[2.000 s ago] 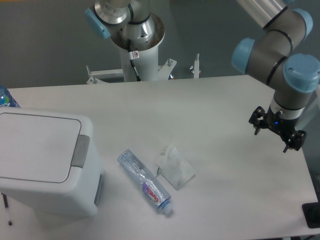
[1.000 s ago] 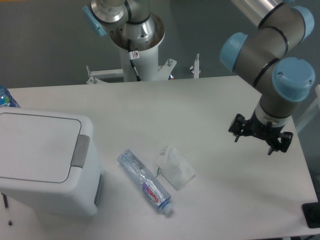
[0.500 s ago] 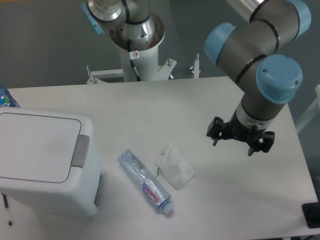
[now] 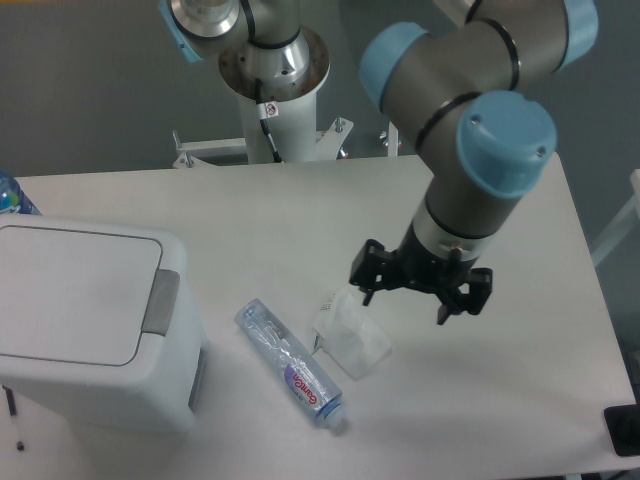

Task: Open the trash can
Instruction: 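Move the gripper across the table toward the white trash bin lid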

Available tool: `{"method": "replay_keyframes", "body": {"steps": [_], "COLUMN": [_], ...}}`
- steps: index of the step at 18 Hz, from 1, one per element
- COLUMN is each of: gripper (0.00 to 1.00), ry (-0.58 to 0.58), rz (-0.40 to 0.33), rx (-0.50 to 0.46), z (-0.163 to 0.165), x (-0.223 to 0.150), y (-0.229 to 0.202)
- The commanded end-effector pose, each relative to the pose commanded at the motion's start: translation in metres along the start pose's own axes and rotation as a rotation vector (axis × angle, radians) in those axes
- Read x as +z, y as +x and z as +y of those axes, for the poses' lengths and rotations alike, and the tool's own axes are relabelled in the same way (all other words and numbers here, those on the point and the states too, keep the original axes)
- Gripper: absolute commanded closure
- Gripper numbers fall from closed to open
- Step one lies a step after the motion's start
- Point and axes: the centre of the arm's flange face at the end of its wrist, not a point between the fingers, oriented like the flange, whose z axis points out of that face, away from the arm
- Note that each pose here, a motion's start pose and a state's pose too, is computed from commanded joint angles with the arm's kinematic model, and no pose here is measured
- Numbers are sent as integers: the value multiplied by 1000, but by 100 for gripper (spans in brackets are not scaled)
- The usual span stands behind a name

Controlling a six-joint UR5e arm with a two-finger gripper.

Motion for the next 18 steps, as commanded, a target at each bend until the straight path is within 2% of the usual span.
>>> {"method": "replay_keyframes", "body": {"steps": [3,9,18], "gripper": [0,0,0], "ry": [24,65,99], "rz": [1,62,66], "rx": [9,17,34], "z": [-10,-18,-16], "x": [-12,-12,-35], "y": [34,53,88]}}
